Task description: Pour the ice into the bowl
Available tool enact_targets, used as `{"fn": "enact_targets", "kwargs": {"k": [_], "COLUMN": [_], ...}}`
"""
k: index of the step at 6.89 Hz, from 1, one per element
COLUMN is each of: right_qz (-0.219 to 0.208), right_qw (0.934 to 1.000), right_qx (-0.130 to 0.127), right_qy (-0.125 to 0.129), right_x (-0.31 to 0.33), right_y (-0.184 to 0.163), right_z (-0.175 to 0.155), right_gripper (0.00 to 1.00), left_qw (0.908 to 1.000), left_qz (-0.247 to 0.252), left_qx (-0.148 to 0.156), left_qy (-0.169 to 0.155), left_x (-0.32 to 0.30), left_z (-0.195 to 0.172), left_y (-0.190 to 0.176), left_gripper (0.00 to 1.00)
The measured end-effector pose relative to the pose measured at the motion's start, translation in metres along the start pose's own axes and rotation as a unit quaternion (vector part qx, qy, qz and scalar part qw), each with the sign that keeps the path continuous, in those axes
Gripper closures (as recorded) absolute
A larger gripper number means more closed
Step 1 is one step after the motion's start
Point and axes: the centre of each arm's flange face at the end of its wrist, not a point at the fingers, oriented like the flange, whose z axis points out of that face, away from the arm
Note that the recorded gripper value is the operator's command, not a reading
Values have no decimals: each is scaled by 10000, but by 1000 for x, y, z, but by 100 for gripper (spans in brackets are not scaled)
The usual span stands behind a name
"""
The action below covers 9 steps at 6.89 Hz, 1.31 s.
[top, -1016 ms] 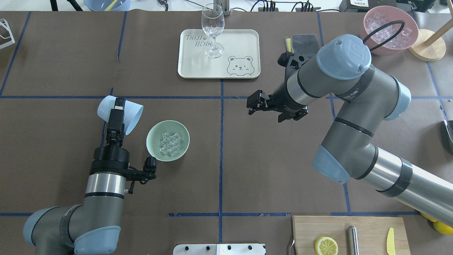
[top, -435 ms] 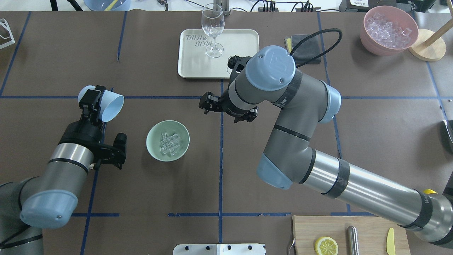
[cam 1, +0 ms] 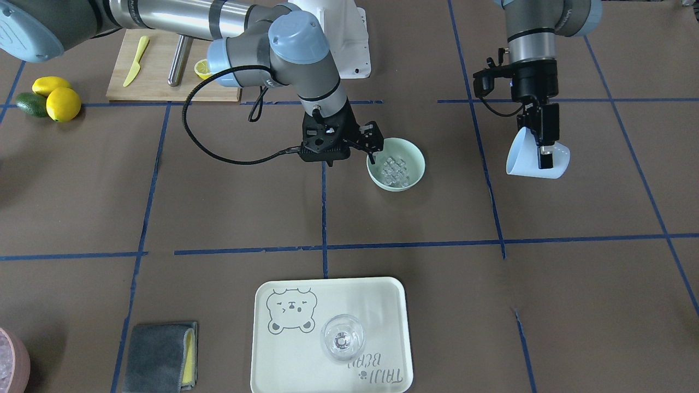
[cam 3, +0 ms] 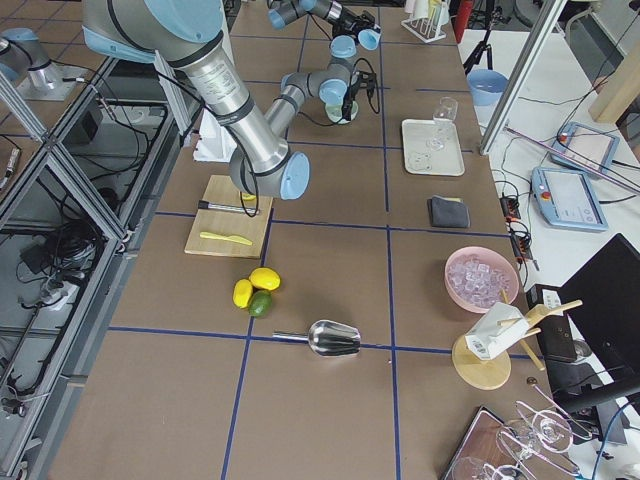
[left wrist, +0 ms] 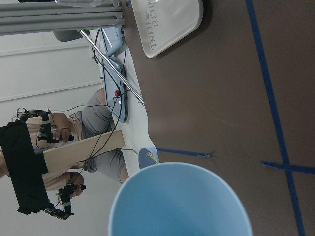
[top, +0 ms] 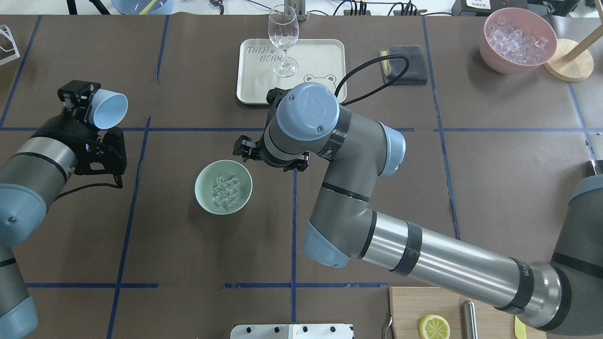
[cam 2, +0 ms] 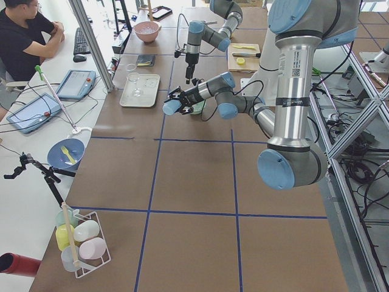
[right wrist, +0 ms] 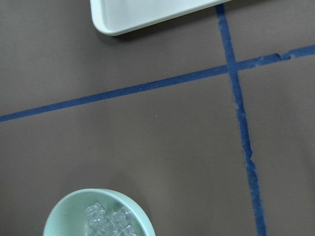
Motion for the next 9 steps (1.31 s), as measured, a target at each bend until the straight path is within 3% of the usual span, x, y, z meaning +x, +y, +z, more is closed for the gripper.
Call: {"fn": "enact_targets", "kwargs": {"k": [2,4,5,6,7,8,9], "right_qz": [-92,-141,-164,-177,-177,-167,-171], "right_qw": [9999,9995,9995,9994,9993,9993,9992], "right_qx": [-27,-22,-32,-42,-50,-61,-82], "right_qy": [133,266,286,304,319,339,364], "right_x": [-21,-30,-30,-29,-28,-26,-24], "right_y": [23,33,37,39,40,42,45], "right_z": [27,51,62,68,71,74,77], "right_gripper": [0,0,0,9,33,36,36], "left_qw": [9963,9817,9661,9463,9231,8953,8767], "left_qz": [-838,-1829,-2483,-3127,-3740,-4334,-4664], "left_qx": [-102,-99,-126,-205,-271,-337,-407], "left_qy": [182,521,702,799,858,978,1109], "left_x": [-10,-25,-27,-25,-23,-19,-13], "left_z": [4,10,12,15,17,19,23], "left_y": [31,57,67,73,75,75,75], "left_gripper": [100,100,100,100,100,100,100]}}
